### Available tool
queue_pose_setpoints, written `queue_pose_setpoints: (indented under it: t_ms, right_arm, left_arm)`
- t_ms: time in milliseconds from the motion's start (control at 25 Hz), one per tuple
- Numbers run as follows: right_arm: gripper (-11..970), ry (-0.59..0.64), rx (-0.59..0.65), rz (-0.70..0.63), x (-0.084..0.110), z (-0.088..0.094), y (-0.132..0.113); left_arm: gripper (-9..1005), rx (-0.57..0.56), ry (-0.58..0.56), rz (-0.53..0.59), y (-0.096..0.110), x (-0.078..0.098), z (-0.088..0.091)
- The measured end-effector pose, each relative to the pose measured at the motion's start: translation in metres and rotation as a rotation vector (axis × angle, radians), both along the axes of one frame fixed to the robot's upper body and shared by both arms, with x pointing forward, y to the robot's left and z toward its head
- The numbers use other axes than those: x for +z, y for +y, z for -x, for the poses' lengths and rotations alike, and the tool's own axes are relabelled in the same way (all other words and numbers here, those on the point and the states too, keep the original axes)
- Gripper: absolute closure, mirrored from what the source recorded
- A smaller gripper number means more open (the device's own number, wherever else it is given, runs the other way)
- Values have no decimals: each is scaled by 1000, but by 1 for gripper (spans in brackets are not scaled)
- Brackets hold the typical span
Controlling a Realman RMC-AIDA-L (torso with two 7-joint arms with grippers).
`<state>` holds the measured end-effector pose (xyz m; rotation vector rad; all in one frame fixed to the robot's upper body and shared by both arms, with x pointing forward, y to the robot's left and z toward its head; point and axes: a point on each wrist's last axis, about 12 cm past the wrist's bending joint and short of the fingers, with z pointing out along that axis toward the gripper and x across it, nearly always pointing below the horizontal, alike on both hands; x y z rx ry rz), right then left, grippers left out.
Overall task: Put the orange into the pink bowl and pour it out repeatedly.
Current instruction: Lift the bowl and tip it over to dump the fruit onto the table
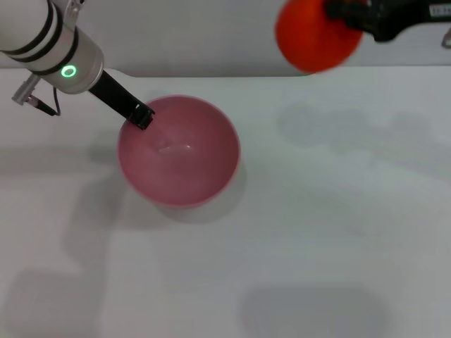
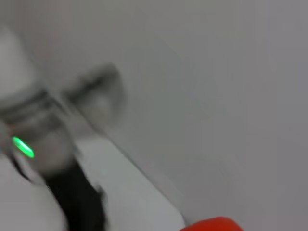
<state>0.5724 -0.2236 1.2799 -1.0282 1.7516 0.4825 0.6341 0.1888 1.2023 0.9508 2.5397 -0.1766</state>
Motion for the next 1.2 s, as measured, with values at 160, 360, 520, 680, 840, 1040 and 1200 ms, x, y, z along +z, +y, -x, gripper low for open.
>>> queue_pose_setpoints:
  t_ms: [160,360,520,680,840,1040,1200]
  right_arm:
    - [805,-50,141,-85,10,12,14]
    - [796,-19,266,-76,-5,14,32]
    - [788,30,325,-79,-26,9,42]
    - [781,62,346,-83,-39,6,48]
    - [774,81,330,-86,-48,3,50]
    - [765,91,309,-97,-52,0,49]
    - [758,87,299,-99,-53,0,50]
  left_arm:
    - [949,-19,3,9,-6,0,1]
    - [949,-38,8,32,-12,0,2]
    - [949,-44,11,42,-14,1,3]
    - [949,-50,13,48,-16,1,3]
    - [949,-54,15,51,-16,0,4]
    - [949,-56,17,48,-15,0,5]
    - [949,-58,18,46,-15,-1,5]
